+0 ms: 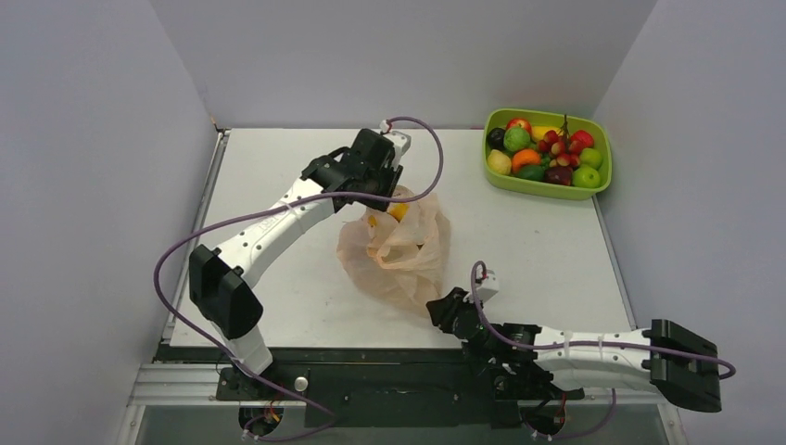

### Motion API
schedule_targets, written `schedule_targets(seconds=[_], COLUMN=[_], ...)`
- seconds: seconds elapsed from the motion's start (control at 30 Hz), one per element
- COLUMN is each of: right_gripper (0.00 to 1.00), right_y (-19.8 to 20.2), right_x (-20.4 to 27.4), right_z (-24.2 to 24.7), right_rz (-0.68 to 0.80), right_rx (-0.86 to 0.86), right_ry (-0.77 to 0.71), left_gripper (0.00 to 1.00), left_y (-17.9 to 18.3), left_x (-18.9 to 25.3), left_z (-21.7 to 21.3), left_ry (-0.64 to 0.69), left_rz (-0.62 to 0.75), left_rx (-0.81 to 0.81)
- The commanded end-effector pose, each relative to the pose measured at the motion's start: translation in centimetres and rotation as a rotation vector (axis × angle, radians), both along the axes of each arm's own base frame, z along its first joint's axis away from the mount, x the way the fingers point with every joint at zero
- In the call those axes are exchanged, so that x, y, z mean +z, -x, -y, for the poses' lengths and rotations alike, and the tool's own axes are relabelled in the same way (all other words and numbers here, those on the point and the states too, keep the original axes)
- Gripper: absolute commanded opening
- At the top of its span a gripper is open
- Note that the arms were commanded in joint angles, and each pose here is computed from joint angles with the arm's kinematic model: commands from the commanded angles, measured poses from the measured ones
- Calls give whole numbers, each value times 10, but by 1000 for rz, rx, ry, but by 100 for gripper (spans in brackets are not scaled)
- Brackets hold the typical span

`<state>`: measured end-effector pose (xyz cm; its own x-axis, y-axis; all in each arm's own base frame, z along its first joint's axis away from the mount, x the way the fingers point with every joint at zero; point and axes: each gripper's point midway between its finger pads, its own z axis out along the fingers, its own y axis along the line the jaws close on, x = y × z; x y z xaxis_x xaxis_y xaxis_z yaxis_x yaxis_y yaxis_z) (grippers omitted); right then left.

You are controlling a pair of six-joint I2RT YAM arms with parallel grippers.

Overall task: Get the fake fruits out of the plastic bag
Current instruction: Adjust the plastic bag at the center of the board.

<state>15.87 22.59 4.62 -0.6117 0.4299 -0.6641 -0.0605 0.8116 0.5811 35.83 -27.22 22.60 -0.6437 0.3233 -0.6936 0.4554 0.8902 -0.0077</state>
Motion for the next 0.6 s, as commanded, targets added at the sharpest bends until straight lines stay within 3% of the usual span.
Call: schedule_targets(seconds=[0.0, 0.13, 0.2, 0.4, 0.57], right_gripper=[33, 67, 76, 83, 84], right_y=[-10, -8, -5, -3, 7], right_x=[44, 73, 90, 144, 190], right_z=[9, 23, 24, 27, -10], right_rz=[132, 209, 259, 389, 455], right_rx=[14, 61, 118, 249, 388], right_ry=[52, 97, 113, 233, 224], left_gripper=[36, 42, 43, 48, 49], left_y=[32, 58, 72, 116, 151], left_x=[40, 77, 93, 95, 83], left_z=[-8, -23, -30, -52, -66], left_ry=[135, 290, 361, 526, 661], left_rz=[12, 27, 37, 0, -12], left_rx=[-14, -14, -19, -2, 37])
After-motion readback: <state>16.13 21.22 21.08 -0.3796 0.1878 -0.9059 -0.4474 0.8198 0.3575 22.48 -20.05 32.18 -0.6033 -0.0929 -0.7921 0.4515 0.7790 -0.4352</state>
